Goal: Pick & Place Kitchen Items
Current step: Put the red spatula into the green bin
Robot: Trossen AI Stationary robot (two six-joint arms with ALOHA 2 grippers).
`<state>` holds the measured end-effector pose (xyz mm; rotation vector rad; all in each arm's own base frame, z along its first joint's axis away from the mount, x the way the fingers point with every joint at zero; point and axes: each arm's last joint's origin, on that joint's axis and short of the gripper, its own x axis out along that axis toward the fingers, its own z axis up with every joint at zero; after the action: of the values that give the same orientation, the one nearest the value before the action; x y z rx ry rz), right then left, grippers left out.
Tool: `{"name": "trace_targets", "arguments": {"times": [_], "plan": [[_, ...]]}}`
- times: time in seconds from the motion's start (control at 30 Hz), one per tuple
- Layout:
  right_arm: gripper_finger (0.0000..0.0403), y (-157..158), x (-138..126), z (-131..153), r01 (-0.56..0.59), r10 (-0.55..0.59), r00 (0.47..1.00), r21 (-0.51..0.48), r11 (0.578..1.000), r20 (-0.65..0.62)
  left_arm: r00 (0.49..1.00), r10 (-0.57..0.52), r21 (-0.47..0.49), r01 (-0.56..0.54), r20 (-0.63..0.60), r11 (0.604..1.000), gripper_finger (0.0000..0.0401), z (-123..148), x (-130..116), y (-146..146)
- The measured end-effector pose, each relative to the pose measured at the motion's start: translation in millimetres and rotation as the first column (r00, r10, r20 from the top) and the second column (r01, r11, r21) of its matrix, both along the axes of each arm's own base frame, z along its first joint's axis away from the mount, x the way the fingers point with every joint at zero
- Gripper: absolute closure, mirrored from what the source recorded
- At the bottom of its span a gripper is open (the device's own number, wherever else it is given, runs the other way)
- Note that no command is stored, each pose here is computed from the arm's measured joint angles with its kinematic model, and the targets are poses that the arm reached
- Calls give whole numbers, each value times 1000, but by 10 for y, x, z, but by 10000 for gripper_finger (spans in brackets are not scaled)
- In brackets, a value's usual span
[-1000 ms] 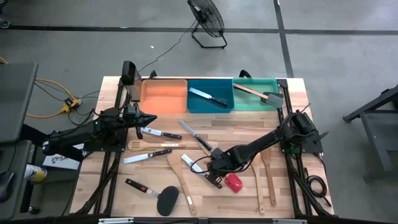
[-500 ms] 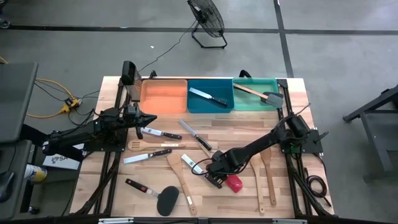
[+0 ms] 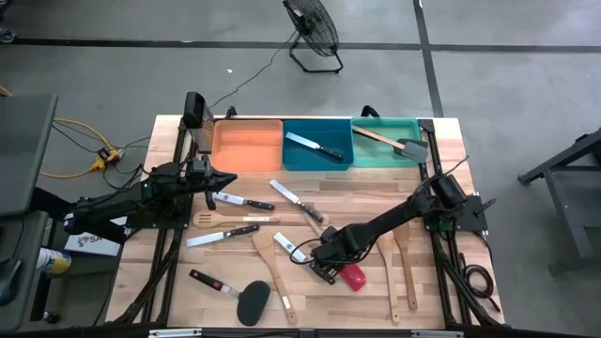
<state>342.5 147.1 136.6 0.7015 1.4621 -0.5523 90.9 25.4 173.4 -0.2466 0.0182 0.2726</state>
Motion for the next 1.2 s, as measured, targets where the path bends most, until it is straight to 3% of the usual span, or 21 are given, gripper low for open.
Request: {"name": "trace_targets", "arguments": {"times": [0.37,0.67,1.2], "plan": [[273,11,-4,-16,25,-25,1000,-2,1000,-3,1000,0,0,0,0,1000,401,1,0,0],[341,-5,3,-25,28,-28,1000,18,999,-13,1000,0,0,0,0,1000,401,0,0,0],[343,28,27,56,-123,123,992,-15,992,0,1000,0,0,0,0,1000,401,0,0,0]]}}
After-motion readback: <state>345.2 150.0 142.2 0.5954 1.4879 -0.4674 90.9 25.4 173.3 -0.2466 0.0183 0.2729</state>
